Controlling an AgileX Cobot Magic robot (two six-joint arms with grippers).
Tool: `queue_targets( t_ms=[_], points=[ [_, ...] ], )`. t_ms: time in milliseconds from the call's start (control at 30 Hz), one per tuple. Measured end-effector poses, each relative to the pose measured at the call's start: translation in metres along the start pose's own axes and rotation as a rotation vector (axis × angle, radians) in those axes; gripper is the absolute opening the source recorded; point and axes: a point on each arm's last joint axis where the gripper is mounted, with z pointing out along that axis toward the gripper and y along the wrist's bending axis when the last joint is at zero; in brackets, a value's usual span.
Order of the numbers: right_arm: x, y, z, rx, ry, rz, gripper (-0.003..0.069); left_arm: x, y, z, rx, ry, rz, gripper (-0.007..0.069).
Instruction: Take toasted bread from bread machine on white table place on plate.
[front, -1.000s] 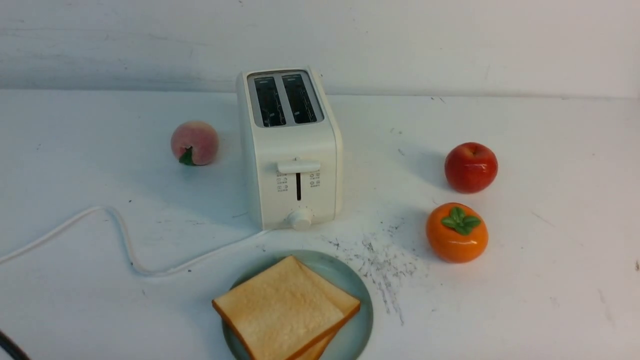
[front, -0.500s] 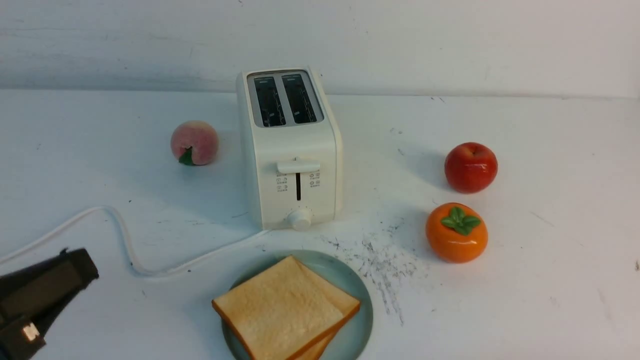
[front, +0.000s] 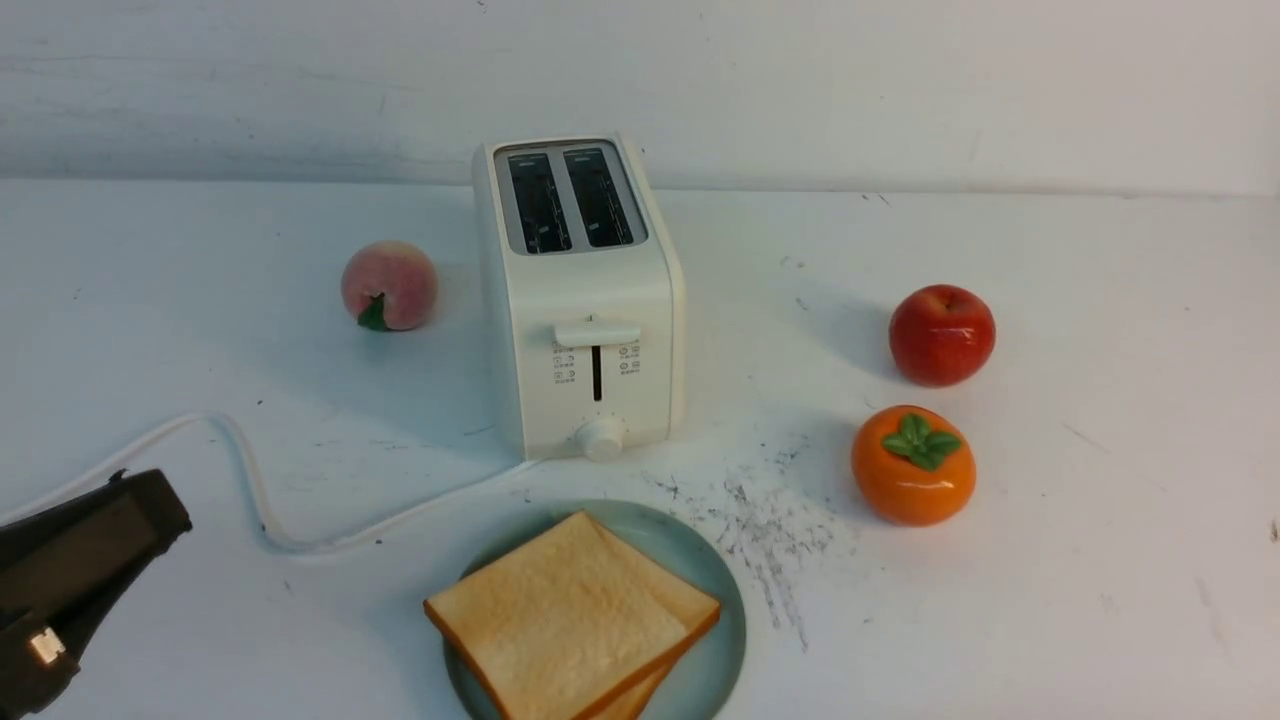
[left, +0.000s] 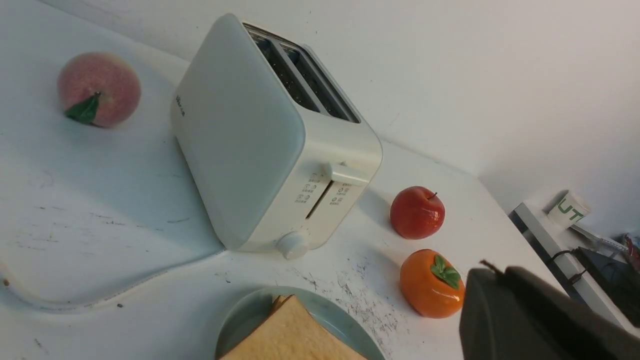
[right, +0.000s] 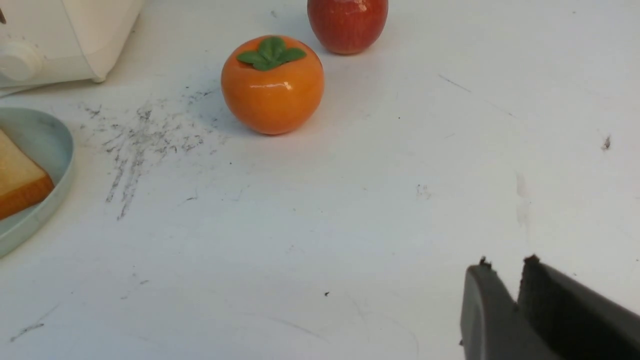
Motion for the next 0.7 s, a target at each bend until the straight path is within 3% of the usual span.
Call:
queue_targets(
  t_ms=[233, 433, 700],
  points=[
    [0.000, 0.000, 0.000, 0.000, 0.000, 0.000, 0.0119, 0.005, 0.003, 0.000, -0.024, 0.042, 0.000, 0.0006],
    [0.000, 0.000, 0.000, 0.000, 0.000, 0.000, 0.0128, 0.032, 0.024, -0.003, -0.067, 0.094, 0.001, 0.0011],
    [0.000, 0.000, 0.000, 0.000, 0.000, 0.000, 0.0136, 0.063, 0.062, -0.025, -0.167, -0.078, 0.049, 0.0018]
  ],
)
